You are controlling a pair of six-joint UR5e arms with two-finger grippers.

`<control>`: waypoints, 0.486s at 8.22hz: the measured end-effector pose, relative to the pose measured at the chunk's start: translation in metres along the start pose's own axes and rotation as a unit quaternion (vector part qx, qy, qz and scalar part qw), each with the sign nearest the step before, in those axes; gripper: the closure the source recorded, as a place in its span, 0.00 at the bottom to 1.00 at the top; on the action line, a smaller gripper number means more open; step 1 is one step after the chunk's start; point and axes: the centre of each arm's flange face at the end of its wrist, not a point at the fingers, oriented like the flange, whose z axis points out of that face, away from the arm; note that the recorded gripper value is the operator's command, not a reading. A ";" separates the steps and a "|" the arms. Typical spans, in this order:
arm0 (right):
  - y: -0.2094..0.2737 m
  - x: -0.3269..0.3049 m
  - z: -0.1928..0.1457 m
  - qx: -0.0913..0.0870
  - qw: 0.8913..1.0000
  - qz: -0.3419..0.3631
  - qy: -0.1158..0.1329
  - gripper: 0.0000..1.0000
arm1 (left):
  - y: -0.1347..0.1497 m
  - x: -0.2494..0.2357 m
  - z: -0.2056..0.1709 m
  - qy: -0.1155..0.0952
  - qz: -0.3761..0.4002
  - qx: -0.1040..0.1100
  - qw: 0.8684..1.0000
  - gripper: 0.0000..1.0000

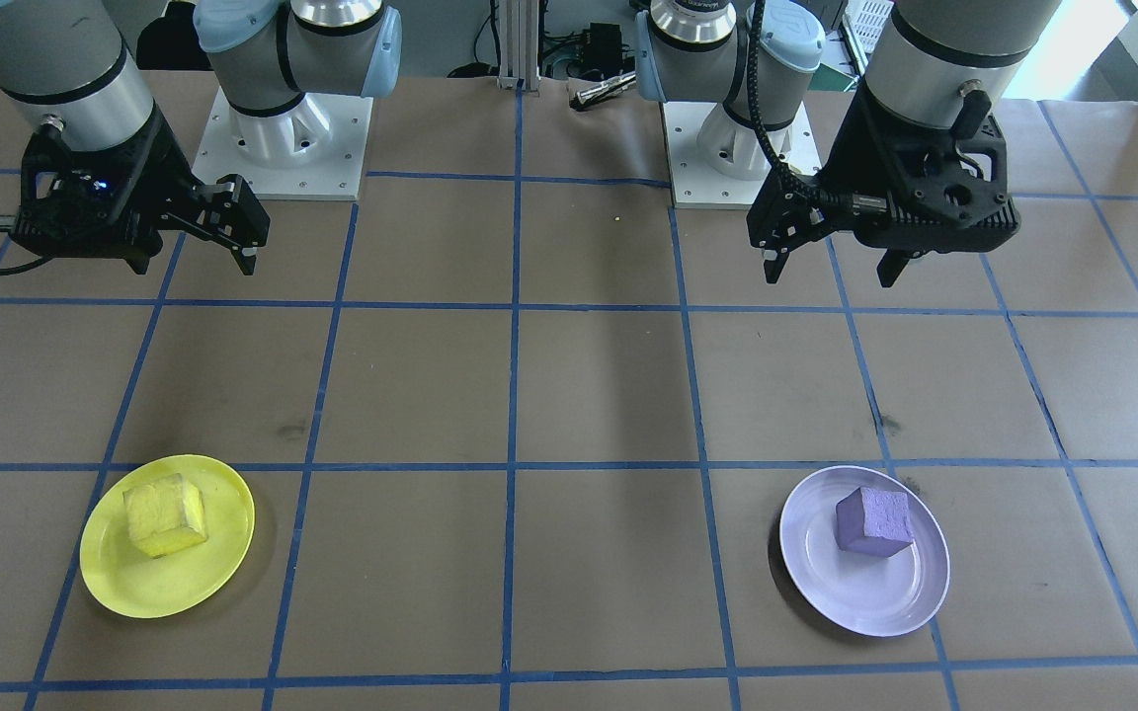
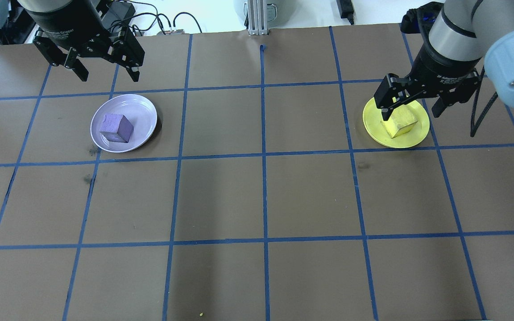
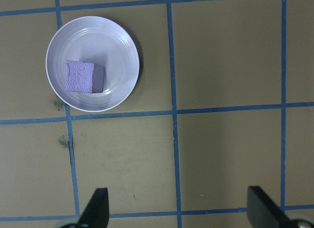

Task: Sort blocks by color into plates

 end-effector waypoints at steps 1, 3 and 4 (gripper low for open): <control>0.000 0.000 0.000 0.000 1.000 0.000 0.000 0.00 | 0.002 0.001 -0.001 0.002 0.000 0.000 1.000 0.00; 0.000 0.000 0.000 0.000 1.000 -0.002 0.001 0.00 | 0.002 0.001 -0.001 0.003 -0.001 0.000 1.000 0.00; 0.000 0.001 0.000 0.000 1.000 -0.003 0.003 0.00 | 0.002 0.001 -0.001 0.004 -0.001 0.000 1.000 0.00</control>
